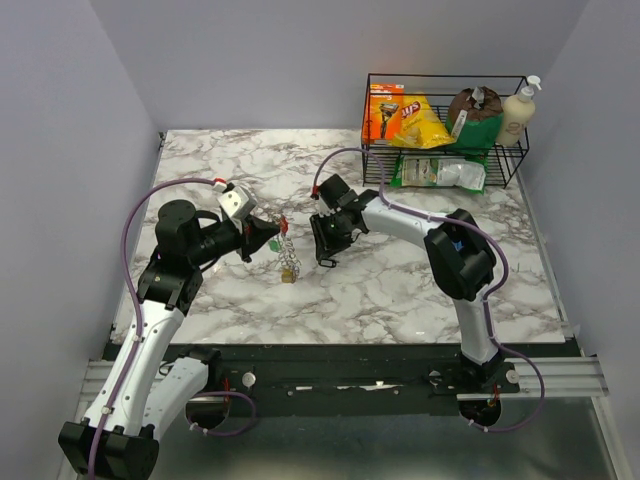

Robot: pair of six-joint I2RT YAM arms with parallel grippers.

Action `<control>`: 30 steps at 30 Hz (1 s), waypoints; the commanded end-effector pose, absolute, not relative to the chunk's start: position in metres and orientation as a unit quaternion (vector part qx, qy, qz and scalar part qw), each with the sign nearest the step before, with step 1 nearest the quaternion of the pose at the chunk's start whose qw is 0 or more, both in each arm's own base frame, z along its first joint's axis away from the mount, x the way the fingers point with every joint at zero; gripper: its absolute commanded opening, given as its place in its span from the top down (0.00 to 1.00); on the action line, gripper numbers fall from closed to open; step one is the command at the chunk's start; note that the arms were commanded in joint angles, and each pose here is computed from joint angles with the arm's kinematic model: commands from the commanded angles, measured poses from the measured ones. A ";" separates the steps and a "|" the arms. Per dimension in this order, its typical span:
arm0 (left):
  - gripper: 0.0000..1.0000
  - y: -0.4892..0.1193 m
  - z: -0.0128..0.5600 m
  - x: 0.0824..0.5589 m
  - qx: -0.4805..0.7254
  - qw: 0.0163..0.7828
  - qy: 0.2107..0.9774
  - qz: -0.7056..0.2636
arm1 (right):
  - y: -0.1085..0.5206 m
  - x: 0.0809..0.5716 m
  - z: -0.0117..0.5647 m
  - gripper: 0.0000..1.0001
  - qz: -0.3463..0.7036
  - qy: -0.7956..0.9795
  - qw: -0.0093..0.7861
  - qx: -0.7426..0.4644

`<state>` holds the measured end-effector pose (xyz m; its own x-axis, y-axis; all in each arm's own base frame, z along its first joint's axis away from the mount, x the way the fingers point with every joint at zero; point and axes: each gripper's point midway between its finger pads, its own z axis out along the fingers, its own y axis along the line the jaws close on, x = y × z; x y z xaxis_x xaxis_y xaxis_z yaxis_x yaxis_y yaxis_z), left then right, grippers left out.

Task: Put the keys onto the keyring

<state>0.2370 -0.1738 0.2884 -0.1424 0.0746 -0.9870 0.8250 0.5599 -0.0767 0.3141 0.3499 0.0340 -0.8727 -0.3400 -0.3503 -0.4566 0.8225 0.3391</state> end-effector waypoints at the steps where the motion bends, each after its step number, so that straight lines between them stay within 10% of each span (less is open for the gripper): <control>1: 1.00 -0.175 0.302 0.234 0.344 0.584 0.654 -0.336 | 0.350 0.315 0.048 0.53 0.196 0.942 0.158 -0.220; 30: 1.00 -0.175 0.304 0.231 0.348 0.587 0.649 -0.335 | 0.356 0.310 0.030 0.76 0.190 0.946 0.133 -0.227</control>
<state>0.2358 -0.1737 0.2893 -0.1398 0.0728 -0.9875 0.8285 0.5548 -0.0764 0.3146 0.3576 0.0397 -0.8628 -0.3499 -0.3648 -0.4718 0.8165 0.3327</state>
